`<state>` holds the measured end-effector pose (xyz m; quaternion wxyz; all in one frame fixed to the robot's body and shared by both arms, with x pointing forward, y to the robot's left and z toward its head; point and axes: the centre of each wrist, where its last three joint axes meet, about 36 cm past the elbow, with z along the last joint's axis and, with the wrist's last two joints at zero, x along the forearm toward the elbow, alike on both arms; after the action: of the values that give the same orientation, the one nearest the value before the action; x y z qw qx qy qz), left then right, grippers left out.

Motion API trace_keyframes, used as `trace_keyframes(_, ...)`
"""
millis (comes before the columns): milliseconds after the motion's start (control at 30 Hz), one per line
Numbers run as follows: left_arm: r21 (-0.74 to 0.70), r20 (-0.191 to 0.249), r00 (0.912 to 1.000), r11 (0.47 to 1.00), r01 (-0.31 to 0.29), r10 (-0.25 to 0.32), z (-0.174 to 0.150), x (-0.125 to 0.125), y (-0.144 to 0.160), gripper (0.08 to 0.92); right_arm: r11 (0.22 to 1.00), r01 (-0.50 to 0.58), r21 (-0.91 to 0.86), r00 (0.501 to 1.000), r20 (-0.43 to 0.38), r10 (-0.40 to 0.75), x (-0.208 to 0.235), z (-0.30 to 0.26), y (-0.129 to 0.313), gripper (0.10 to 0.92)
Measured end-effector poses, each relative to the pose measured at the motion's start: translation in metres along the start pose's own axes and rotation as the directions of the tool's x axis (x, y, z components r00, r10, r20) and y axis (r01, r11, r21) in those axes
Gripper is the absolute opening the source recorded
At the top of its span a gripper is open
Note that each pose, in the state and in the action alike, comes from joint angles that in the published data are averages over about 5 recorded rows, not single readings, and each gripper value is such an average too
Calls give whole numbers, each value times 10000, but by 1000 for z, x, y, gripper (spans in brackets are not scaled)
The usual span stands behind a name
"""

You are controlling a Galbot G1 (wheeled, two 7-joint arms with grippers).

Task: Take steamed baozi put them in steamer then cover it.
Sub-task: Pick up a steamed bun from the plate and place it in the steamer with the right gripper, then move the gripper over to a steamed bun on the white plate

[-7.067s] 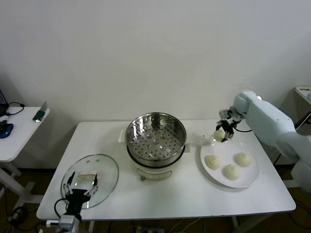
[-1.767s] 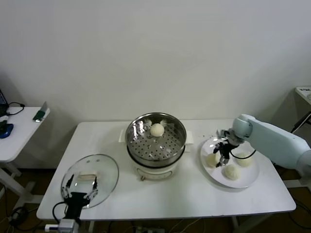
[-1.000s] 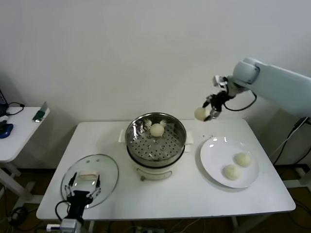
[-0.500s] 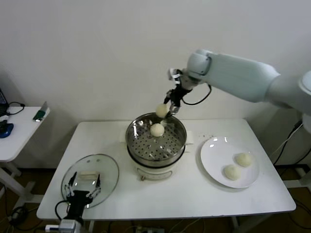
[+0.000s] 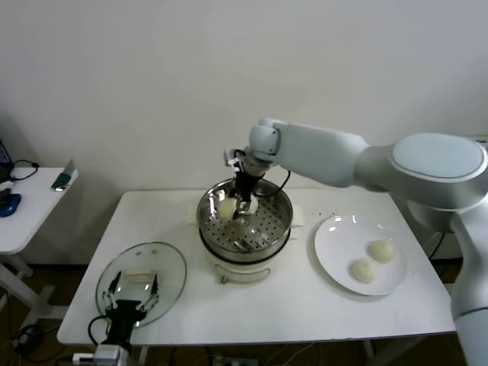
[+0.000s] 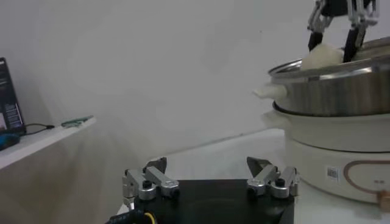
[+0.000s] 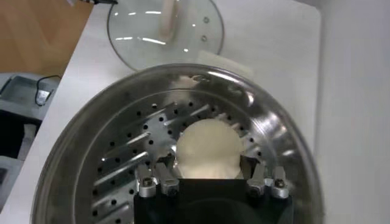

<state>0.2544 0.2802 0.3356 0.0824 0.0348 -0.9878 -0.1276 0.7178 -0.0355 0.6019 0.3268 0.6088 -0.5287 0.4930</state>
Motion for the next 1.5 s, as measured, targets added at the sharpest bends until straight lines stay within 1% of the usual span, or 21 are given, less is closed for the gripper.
trace_keyframes(200, 53, -48, 10000, 10000, 61, -61, 3, -2, 0, 823, 9998, 181, 64, 9998, -22, -180, -18, -6, 3, 706)
trace_keyframes(267, 67, -63, 9999, 9999, 81, -81, 4, -3, 0, 823, 9998, 197, 79, 9998, -37, -197, -22, -7, 4, 725)
trace_keyframes(433, 65, -71, 9999, 9999, 109, -109, 5, -4, 1, 823, 9997, 205, 96, 9997, -97, -204, -25, -8, 5, 811)
trace_keyframes(500, 60, -66, 9999, 9999, 122, -122, 4, -4, 2, 823, 9997, 225, 106, 9997, -98, -224, -24, -8, 6, 819)
trace_keyframes(667, 54, -56, 9999, 9999, 133, -132, 3, -3, 2, 823, 9996, 232, 136, 9997, -77, -231, -11, -4, 5, 823)
trace_keyframes(833, 49, -58, 9999, 9999, 132, -132, 2, -1, 2, 823, 9999, 80, 75, 9999, -105, -79, 23, 10, 2, 823)
trace_keyframes(1033, 15, -93, 9998, 9999, 150, -150, 2, 1, 3, 823, 9993, -274, -235, 9988, -408, 264, 81, 50, 5, 823)
trace_keyframes(1200, -41, -113, 9998, 9999, 131, -132, 3, 1, 3, 823, 9963, -515, -688, 9961, -750, 463, 119, 101, 23, 823)
trace_keyframes(1367, -81, -124, 9999, 9999, 116, -117, 1, 0, 3, 823, 9927, -548, -1077, 9933, -1075, 432, 135, 156, 54, 823)
trace_keyframes(1500, -150, -145, 9998, 9998, 104, -106, 0, 0, 2, 823, 9899, -465, -1340, 9908, -1322, 286, 133, 200, 84, 823)
